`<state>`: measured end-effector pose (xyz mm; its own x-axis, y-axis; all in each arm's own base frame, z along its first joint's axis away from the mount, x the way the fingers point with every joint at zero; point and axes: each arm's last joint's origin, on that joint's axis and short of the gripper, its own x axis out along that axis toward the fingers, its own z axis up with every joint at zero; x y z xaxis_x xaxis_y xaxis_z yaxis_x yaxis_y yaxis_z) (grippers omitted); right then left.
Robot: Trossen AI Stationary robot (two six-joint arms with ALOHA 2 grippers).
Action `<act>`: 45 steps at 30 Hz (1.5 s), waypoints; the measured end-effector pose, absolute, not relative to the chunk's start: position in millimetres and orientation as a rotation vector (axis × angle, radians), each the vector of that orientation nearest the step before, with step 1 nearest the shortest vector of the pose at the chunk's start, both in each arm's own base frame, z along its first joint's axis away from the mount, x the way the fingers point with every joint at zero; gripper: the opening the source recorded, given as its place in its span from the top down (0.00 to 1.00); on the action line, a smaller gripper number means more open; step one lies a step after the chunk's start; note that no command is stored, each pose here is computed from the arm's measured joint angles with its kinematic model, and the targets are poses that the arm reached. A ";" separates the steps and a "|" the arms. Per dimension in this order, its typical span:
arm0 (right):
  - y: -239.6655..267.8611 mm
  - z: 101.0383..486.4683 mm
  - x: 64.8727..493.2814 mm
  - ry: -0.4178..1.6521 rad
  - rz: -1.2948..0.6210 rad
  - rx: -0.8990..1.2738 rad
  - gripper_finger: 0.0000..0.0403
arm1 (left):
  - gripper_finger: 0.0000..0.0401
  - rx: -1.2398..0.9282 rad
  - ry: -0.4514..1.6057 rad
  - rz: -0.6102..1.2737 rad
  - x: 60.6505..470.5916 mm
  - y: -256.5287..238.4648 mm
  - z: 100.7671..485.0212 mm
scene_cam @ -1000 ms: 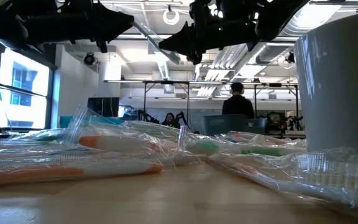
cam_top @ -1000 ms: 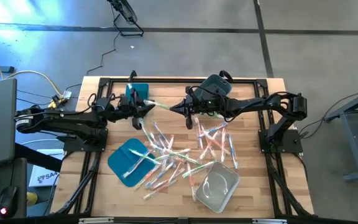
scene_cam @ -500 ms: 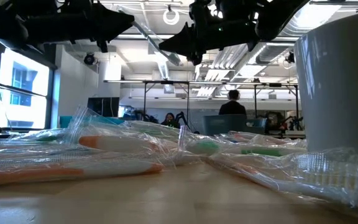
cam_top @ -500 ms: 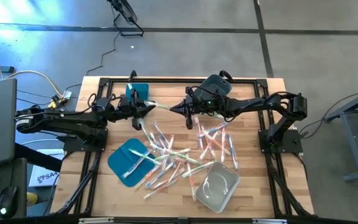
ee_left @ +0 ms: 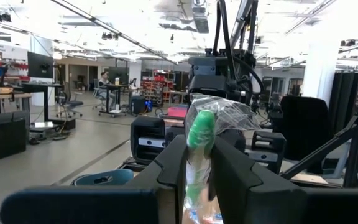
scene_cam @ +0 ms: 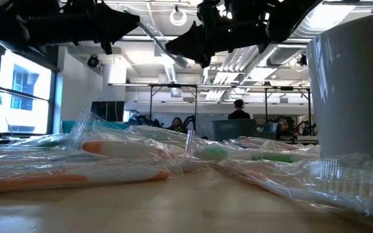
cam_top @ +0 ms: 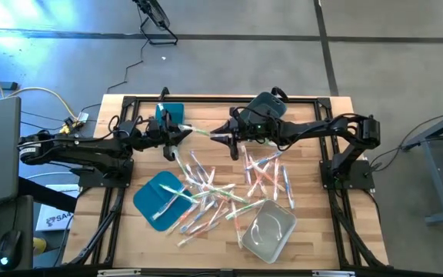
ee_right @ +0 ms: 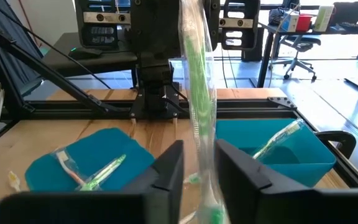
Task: Pick & Place Toothbrushes
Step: Put the green toothbrush into the blue bin
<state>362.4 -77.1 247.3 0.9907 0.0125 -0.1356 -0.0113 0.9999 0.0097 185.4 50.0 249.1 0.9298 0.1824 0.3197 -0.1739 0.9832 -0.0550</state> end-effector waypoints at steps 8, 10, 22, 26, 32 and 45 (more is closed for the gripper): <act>-75.4 264.1 350.8 0.143 0.009 0.002 0.57 | 0.86 -0.027 -0.322 0.183 185.6 50.0 248.5; -74.1 269.9 344.5 0.168 0.010 -0.015 0.56 | 0.86 -0.028 -0.318 0.183 185.6 50.0 248.1; -68.4 300.6 300.2 0.312 -0.098 -0.026 0.60 | 0.86 -0.042 -0.301 0.292 174.6 50.3 253.1; -67.6 304.3 291.8 0.344 -0.139 -0.027 0.62 | 0.86 -0.034 -0.290 0.393 161.0 49.4 258.6; -67.7 301.7 290.0 0.379 -0.155 -0.025 0.65 | 0.86 -0.050 -0.274 0.524 135.3 46.0 264.7; -70.4 293.7 285.8 0.477 -0.272 -0.040 0.69 | 0.86 -0.137 -0.099 0.643 101.7 39.7 284.9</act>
<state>285.8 -70.4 293.7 0.8527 -0.2682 -0.4483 0.2494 0.9630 -0.1017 101.7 39.7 284.9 0.7962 0.6030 0.0491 -0.5900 0.7918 -0.1582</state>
